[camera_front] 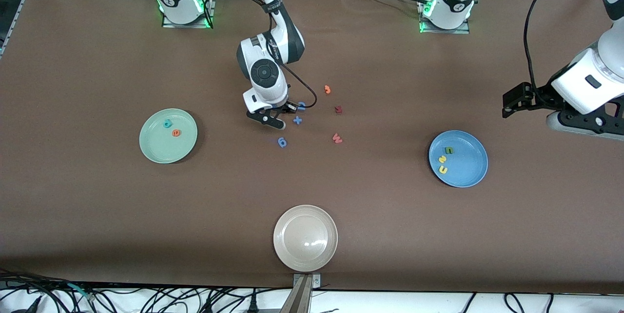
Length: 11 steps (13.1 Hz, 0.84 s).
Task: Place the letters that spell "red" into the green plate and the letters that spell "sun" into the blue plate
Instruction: 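Grasp the small teal letter with the right gripper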
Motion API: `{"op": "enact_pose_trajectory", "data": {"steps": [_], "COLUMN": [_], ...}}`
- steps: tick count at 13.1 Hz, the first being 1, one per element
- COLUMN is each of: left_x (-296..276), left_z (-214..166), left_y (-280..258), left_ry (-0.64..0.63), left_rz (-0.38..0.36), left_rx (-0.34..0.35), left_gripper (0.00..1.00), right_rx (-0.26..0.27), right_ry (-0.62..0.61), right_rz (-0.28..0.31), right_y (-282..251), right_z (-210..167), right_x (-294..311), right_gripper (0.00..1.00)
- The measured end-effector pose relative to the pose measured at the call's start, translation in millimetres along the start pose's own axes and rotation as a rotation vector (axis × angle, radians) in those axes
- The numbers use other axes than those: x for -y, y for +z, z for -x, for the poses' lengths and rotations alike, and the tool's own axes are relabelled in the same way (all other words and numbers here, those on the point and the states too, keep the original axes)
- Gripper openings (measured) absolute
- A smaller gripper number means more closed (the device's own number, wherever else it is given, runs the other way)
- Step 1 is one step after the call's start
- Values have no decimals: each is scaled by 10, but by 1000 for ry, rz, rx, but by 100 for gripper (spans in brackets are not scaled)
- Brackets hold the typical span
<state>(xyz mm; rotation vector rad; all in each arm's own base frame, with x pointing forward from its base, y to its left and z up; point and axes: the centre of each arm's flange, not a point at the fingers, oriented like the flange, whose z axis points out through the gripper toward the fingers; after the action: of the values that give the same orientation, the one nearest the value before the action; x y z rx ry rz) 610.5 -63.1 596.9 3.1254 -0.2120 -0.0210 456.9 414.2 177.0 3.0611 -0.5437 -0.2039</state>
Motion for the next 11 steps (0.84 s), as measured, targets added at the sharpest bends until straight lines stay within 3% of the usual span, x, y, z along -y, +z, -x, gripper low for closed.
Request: {"op": "enact_pose_trajectory", "data": {"steps": [2, 5, 11], "left_x": [-59, -166, -84], "left_z": [210, 478, 534], "left_y": [169, 250, 227], "left_ry": [0, -3, -23], "left_rz": [-14, 5, 5], "left_rx": [50, 56, 30], "left_gripper": [100, 100, 100], "right_rx": [-1, 2, 113], "right_ry": [3, 24, 4], "right_rz": [0, 11, 42], "right_y": [-4, -83, -1033], "right_z": [-14, -149, -879], "right_x": [-8, -96, -797], "right_gripper": [17, 17, 17]}}
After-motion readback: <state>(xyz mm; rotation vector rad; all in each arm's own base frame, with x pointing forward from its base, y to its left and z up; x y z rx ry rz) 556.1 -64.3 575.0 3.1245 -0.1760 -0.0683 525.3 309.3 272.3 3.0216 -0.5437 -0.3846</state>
